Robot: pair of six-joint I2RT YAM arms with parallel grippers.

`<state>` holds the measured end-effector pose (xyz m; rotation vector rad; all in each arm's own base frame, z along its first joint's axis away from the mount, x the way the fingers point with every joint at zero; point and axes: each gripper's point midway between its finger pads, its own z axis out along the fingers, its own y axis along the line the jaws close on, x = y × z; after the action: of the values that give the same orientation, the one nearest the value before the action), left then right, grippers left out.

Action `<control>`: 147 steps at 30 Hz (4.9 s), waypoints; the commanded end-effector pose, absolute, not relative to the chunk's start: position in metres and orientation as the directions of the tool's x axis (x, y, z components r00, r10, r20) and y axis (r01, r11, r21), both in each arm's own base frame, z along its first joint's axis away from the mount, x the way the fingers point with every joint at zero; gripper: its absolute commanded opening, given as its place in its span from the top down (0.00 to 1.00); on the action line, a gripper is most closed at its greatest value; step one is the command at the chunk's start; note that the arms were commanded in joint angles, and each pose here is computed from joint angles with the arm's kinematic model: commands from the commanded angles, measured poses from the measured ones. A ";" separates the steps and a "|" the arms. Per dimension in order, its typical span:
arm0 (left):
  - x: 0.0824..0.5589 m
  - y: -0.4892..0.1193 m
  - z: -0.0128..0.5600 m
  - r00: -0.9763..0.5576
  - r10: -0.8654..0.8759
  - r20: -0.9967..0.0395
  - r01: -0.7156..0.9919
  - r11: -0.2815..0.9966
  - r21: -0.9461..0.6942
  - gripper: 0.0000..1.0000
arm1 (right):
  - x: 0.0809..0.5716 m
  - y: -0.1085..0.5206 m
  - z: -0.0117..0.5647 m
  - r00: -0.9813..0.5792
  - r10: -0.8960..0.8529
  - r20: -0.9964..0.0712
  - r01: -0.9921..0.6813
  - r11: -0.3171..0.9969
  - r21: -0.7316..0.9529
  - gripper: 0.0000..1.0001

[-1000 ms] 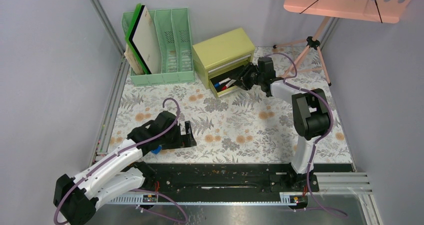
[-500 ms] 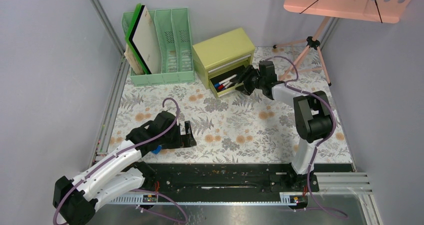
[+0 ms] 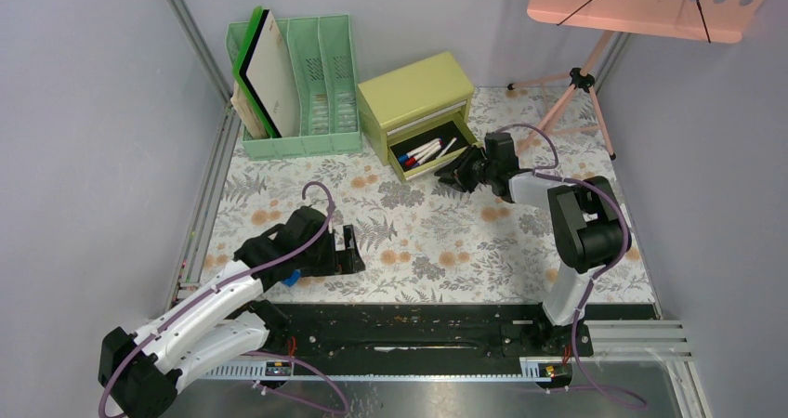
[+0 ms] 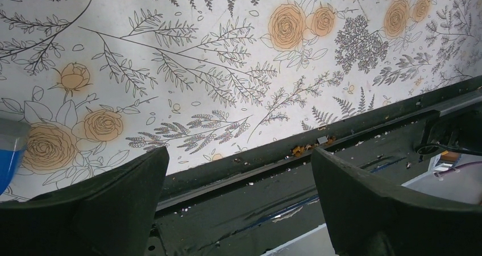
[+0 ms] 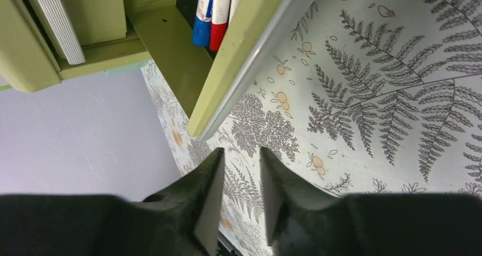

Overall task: Organize the desk
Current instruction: Place the stationery in the drawer, then close the drawer in the storage box, then open the drawer in the storage box.

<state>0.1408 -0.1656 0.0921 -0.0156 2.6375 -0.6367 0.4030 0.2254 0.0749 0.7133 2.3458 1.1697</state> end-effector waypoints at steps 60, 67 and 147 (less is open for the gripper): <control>0.163 -0.166 0.137 -0.820 -0.091 -0.566 0.195 0.884 -0.425 0.01 | 0.532 0.331 0.092 -0.678 0.722 -0.137 0.095 0.271 0.958 0.93; 0.166 -0.166 0.141 -0.810 -0.094 -0.578 0.196 0.887 -0.419 0.01 | 0.500 0.316 0.088 -0.692 0.703 -0.165 0.114 0.331 0.937 0.91; 0.170 -0.131 0.194 -0.597 -0.158 -0.787 0.257 0.891 -0.374 0.01 | 0.486 0.308 0.169 -0.699 0.702 -0.135 -0.190 0.000 0.982 1.00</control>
<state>0.1647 -0.1263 0.1818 0.0533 2.1997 -0.5481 0.5019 0.3135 0.1322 0.6290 1.7273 1.7598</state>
